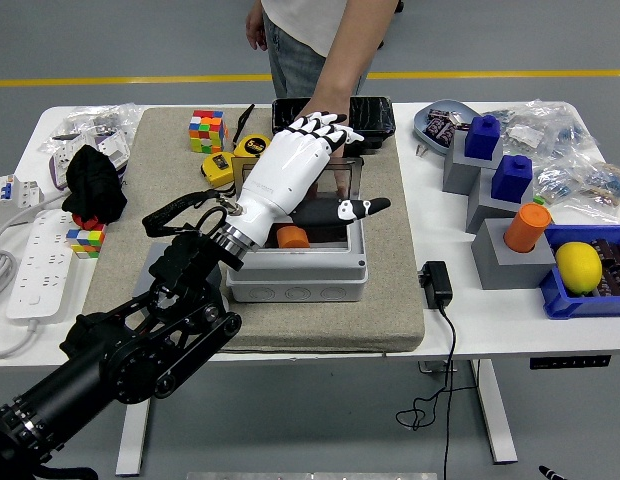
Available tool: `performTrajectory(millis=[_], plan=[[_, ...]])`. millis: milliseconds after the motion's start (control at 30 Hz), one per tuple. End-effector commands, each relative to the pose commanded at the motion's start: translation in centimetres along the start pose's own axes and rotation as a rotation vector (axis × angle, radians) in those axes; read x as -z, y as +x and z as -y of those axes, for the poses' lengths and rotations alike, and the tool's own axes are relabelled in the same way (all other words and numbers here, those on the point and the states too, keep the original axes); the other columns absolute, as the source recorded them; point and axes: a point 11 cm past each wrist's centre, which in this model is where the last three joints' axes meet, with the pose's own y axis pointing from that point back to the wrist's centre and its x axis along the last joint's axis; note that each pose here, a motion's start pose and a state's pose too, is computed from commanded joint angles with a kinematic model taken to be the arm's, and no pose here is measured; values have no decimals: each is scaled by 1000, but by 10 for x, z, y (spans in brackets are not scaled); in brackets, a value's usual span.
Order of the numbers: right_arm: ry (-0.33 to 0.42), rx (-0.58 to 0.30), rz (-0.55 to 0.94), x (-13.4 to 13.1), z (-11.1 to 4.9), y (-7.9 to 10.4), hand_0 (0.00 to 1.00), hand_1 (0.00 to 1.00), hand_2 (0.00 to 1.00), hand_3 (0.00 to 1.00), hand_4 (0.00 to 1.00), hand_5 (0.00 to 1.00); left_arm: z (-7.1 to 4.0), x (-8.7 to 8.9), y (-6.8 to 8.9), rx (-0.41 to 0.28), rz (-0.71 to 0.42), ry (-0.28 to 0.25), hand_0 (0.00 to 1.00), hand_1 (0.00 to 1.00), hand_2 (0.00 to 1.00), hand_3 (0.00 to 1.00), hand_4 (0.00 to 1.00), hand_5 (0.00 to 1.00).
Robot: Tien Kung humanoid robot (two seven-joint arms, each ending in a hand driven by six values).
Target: Fetch the battery,place it into the box,close the lid of the box
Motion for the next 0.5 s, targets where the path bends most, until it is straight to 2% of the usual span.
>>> performTrajectory(millis=[100,133,333,500], plan=[[-1,0,0,0,0,0,611,546,575,534,949,728,6,2,5,54,35,82,837,868,795,755,998,998],[-2,-1,0,-1,0,0,612,549,575,534,949,728,8,1,8,73,32,107,998,998,974,950,998,998],[-2,-2,0,0,0,1,612,546,575,534,949,728,12,-8,19,207,51,253,987,993,960,961,998,998],[-1,-1,-1,0,0,0,612,546,575,534,949,728,5,-6,17,356,132,401,987,993,960,961,998,998]])
